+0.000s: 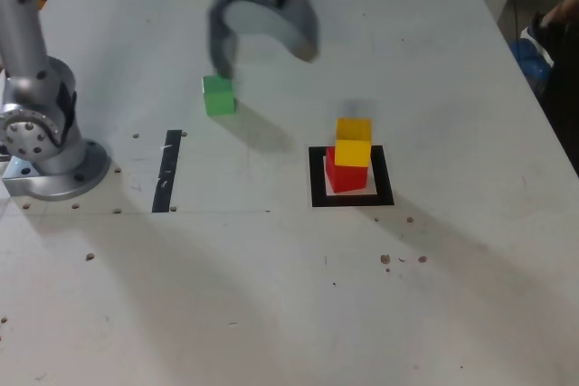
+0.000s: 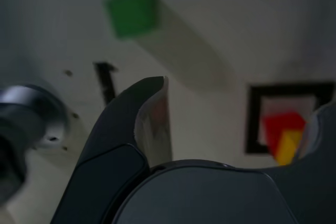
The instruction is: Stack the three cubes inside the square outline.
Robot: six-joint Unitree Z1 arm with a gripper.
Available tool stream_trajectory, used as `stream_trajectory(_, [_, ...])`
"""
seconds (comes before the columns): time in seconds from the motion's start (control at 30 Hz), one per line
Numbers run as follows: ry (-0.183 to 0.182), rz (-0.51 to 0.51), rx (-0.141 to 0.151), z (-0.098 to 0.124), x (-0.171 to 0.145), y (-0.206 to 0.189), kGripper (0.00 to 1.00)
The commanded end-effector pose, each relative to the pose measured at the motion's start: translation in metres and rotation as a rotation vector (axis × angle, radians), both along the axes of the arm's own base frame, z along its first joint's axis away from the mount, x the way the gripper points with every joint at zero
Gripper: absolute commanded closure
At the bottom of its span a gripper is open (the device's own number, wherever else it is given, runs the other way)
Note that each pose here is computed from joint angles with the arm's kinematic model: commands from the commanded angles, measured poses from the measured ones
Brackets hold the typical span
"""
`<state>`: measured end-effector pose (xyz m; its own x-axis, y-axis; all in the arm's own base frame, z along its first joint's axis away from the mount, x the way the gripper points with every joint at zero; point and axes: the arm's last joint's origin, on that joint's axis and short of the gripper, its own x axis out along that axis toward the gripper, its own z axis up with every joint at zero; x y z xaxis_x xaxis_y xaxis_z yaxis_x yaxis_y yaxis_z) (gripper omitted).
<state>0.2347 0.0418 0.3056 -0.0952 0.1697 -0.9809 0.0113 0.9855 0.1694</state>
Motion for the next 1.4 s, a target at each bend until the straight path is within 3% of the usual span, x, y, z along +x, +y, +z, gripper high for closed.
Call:
stream_trajectory(0.0, [-0.059, 0.032, 0.013, 0.012, -0.034, 0.012, 0.01])
stream_trajectory(0.23, [0.046, 0.034, 0.007, -0.01, -0.049, 0.034, 0.01])
stream_trajectory(0.4, [0.128, 0.003, -0.024, -0.035, -0.036, 0.043, 0.01])
stream_trajectory(0.5, [0.156, 0.001, -0.042, -0.053, -0.024, 0.049, 0.01])
stream_trajectory(0.73, [0.141, 0.026, -0.043, -0.077, -0.012, 0.061, 0.01])
stream_trajectory(0.9, [0.168, 0.043, -0.046, -0.09, -0.009, 0.068, 0.06])
stream_trajectory(1.37, [0.17, 0.049, -0.036, -0.102, -0.004, 0.074, 0.41])
